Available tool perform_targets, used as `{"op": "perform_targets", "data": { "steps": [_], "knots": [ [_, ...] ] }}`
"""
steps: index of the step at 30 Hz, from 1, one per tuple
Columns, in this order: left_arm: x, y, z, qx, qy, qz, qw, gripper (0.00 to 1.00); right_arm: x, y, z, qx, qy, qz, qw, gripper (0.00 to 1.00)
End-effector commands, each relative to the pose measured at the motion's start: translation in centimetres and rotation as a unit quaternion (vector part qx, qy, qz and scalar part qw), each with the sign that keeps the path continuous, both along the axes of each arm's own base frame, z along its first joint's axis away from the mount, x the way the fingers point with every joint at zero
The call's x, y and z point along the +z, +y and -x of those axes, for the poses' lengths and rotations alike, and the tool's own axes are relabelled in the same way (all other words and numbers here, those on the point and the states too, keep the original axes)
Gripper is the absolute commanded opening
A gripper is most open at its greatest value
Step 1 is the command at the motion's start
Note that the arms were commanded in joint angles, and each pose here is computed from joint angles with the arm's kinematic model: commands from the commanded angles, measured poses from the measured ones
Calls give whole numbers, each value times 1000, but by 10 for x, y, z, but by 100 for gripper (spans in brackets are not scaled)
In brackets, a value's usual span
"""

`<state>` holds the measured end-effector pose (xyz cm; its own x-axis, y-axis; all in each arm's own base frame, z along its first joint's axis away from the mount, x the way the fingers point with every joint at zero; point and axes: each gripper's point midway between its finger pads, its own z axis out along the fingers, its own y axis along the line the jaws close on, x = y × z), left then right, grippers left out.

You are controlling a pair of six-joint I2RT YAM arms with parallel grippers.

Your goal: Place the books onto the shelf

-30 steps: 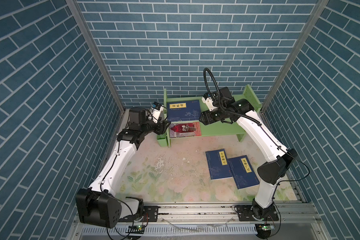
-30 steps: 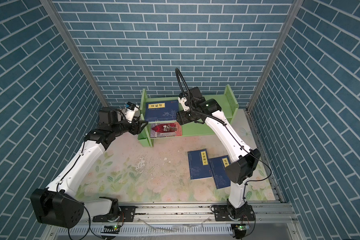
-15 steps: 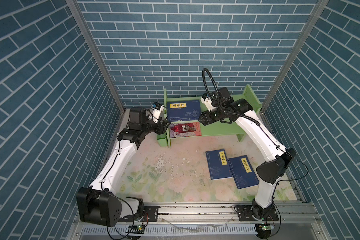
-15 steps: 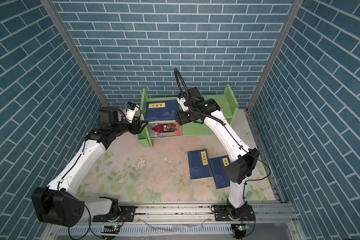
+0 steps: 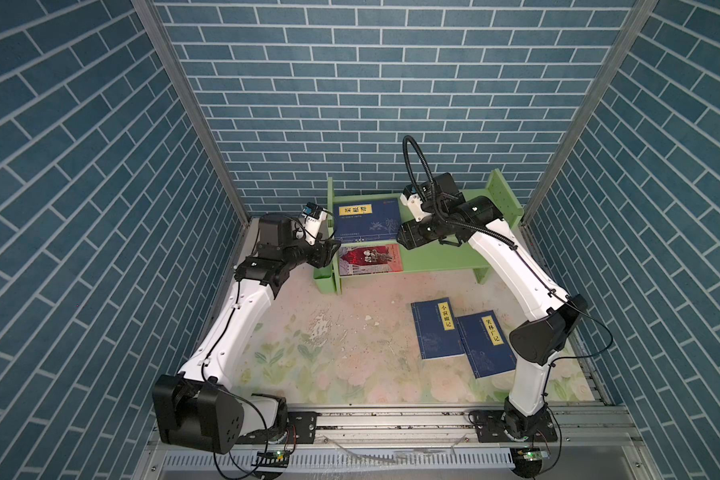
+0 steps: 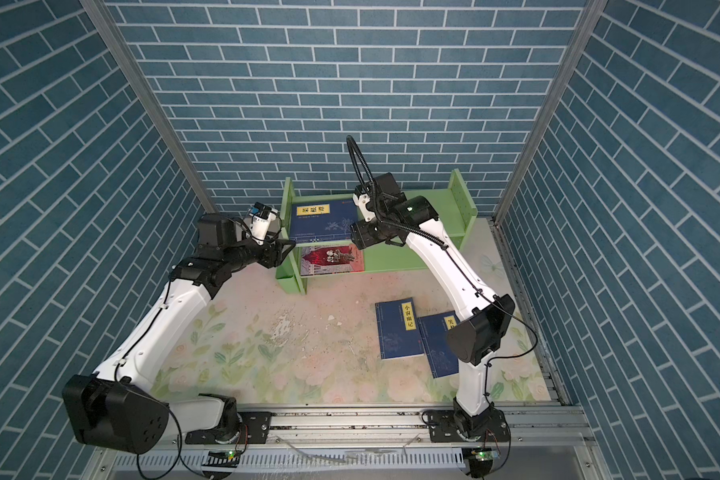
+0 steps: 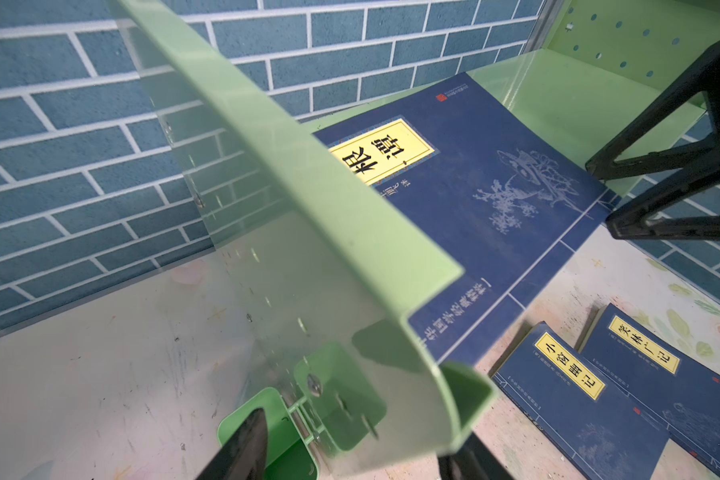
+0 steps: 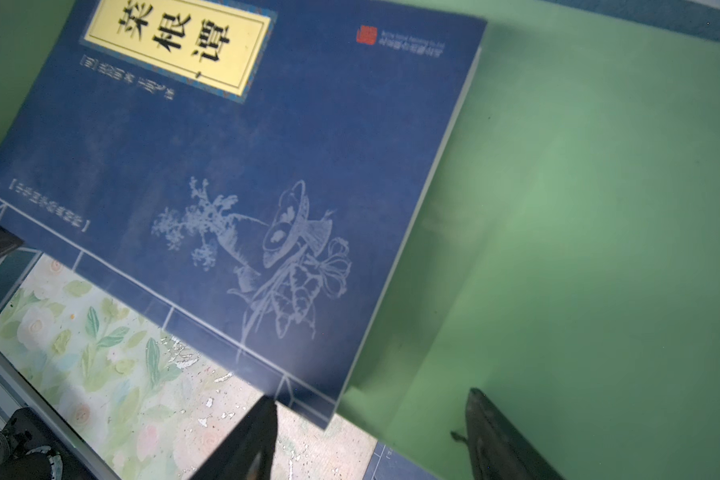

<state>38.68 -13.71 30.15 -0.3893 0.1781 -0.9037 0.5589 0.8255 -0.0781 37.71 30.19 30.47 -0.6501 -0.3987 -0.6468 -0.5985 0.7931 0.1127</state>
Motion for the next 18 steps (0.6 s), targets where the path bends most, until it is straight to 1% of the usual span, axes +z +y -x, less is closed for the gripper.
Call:
{"op": "perform_targets", "data": {
  "steps": [1,9,17,18],
  "knots": [
    [15,1,-8,12,-23,1,1000,65,-6,-2,1,12,0,25,1000,71],
    [16,1,-8,11,-21,3,1000,65,-2,2,2,17,0,20,1000,71],
    [17,-1,4,0,-12,4,1000,65,5,3,1,19,-7,15,1000,72],
    [18,-1,7,-3,-11,4,1000,65,7,6,3,26,-3,5,1000,72]
  ]
}}
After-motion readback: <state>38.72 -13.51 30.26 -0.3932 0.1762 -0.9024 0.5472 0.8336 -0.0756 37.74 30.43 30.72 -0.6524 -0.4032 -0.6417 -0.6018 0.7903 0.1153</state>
